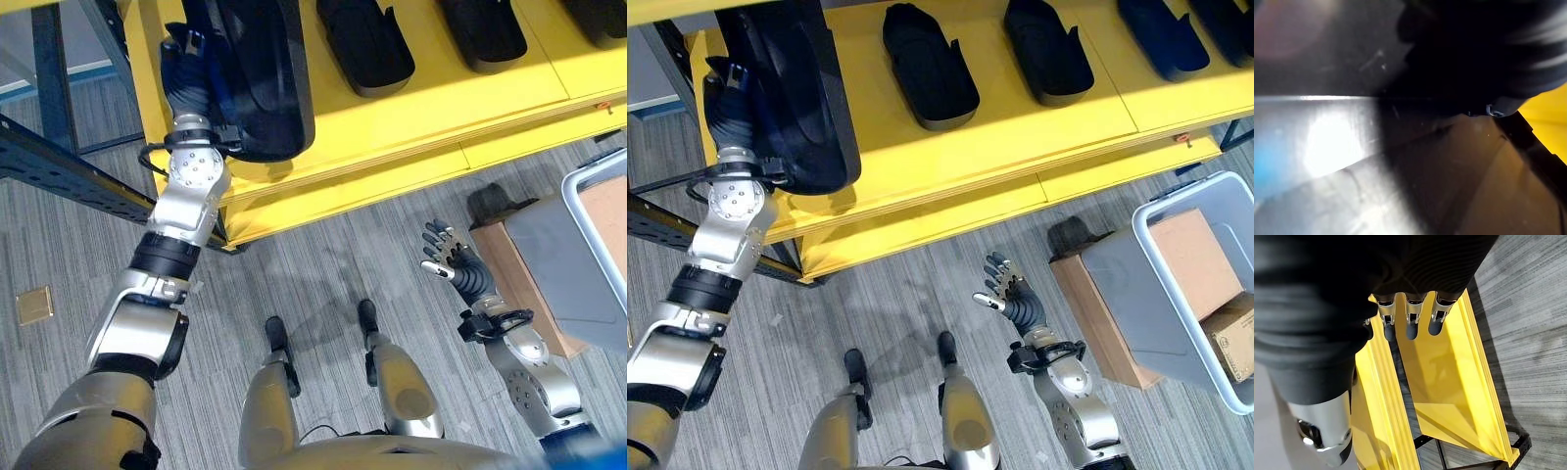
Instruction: Move parts from the plastic box to the shelf.
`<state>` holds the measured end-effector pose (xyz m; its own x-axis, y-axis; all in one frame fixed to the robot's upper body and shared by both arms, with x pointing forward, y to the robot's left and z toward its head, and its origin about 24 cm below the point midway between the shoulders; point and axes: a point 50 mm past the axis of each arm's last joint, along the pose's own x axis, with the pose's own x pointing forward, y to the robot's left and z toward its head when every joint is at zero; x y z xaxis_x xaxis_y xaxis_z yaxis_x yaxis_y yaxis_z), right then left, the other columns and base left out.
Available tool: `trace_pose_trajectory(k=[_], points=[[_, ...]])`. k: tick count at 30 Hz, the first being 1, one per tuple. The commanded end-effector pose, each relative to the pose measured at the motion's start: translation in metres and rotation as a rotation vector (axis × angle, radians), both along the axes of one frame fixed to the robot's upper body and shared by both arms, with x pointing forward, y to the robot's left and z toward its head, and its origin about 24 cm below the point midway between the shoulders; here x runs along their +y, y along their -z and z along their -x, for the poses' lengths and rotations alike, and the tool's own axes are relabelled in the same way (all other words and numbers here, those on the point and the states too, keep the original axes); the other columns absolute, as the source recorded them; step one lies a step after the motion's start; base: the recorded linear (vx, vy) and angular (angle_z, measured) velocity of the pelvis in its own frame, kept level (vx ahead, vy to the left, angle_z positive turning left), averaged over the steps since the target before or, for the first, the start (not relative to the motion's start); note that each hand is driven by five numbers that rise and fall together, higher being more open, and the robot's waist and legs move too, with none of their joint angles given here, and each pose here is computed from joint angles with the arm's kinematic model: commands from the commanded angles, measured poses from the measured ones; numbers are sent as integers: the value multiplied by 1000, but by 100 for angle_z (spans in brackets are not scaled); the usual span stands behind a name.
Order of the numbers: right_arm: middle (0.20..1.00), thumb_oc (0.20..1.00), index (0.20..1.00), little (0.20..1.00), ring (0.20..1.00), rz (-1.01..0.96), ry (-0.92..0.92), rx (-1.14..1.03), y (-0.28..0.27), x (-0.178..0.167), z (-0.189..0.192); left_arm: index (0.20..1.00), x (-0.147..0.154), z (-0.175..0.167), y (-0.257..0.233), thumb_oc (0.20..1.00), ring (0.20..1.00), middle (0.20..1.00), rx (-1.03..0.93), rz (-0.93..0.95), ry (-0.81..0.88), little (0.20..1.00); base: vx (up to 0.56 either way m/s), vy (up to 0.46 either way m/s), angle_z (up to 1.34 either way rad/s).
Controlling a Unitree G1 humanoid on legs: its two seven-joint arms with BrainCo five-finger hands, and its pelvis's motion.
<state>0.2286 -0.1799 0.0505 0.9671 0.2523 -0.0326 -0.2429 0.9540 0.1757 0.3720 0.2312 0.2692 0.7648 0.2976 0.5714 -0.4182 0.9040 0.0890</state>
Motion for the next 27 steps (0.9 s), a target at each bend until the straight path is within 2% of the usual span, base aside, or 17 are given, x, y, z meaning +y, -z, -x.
trace_pose_trajectory(k=[1,9,12,13,27], points=[[1000,1000,1000,1000,1000,16,-15,-73,-16,-9,3,200,3,5,-40,200,200,200,-121,-9,-8,200,-47,14,1],[1000,1000,1000,1000,1000,38,-35,-86,-21,-7,-3,200,23,-9,-74,200,200,200,-43,8,-74,200,-34,-14,12],[1000,1000,1000,1000,1000,33,-33,-85,-21,-7,-3,200,27,-13,-70,200,200,200,-15,71,-62,200,3,-6,7],[1000,1000,1000,1000,1000,29,-30,-77,-19,-7,-3,200,28,-16,-66,200,200,200,-10,151,-31,200,-9,9,4],[1000,1000,1000,1000,1000,13,0,-22,-8,-10,4,200,33,-29,-26,200,200,200,92,470,57,200,12,8,0]])
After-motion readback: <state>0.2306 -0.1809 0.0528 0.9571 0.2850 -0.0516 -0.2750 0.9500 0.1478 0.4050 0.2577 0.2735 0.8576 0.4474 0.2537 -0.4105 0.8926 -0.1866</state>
